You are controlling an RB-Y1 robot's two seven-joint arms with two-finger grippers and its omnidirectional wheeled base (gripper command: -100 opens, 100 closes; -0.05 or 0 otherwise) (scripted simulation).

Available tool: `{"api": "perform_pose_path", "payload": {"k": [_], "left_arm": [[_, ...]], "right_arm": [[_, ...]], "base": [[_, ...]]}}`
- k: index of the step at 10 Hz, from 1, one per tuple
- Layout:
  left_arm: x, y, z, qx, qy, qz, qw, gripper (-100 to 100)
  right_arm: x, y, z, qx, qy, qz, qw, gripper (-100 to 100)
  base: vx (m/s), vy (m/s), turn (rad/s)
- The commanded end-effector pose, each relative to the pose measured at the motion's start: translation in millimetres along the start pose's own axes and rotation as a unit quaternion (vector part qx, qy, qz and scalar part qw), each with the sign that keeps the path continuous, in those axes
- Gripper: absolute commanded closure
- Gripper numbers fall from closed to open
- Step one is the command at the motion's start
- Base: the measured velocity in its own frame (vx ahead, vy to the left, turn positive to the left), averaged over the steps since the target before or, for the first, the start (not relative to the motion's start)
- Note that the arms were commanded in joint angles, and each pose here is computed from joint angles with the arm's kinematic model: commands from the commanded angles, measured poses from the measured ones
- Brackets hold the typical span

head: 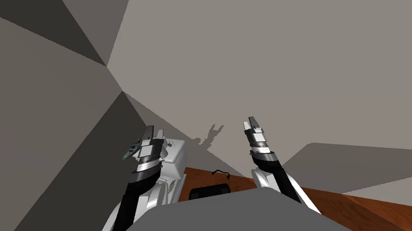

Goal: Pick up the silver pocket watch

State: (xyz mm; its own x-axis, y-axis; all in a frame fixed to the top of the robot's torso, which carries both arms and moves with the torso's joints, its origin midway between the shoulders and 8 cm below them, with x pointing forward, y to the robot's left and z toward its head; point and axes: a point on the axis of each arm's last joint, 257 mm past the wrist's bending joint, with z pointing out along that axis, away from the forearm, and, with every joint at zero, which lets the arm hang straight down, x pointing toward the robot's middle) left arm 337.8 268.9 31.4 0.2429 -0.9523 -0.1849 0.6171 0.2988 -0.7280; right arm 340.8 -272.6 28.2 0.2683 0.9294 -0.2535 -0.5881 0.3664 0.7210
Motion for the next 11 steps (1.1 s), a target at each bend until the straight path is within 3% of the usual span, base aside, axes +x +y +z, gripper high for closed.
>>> {"api": "perform_pose_path", "payload": {"k": [1,4,6,8,11], "left_arm": [[5.2,8.5,-1.6,-0.01,0.018,0.007,0.9998,-100],[12.0,28.9,-5.8,-0.036,0.044,0.019,0.9982,-100],[15.9,56.7,-12.6,-0.073,0.062,0.03,0.9949,-100],[16.4,64.5,-14.7,-0.084,0.065,0.033,0.9938,-100],[17.0,97.8,-25.2,-0.13,0.075,0.042,0.9878,-100]], "right_arm": [[0.0,0.0,0.0,0.0,0.0,0.0,1.0,0],[0.0,0.0,0.0,0.0,0.0,0.0,1.0,0],[0.0,0.0,0.0,0.0,0.0,0.0,1.0,0],[0.0,0.0,0.0,0.0,0.0,0.0,1.0,0],[0.0,0.0,0.0,0.0,0.0,0.0,1.0,0]], "base": [[0.01,0.005,0.004],[0.022,0.009,0.004],[0.032,0.014,0.007],[0.022,0.008,0.003],[0.03,0.011,0.007]]}}
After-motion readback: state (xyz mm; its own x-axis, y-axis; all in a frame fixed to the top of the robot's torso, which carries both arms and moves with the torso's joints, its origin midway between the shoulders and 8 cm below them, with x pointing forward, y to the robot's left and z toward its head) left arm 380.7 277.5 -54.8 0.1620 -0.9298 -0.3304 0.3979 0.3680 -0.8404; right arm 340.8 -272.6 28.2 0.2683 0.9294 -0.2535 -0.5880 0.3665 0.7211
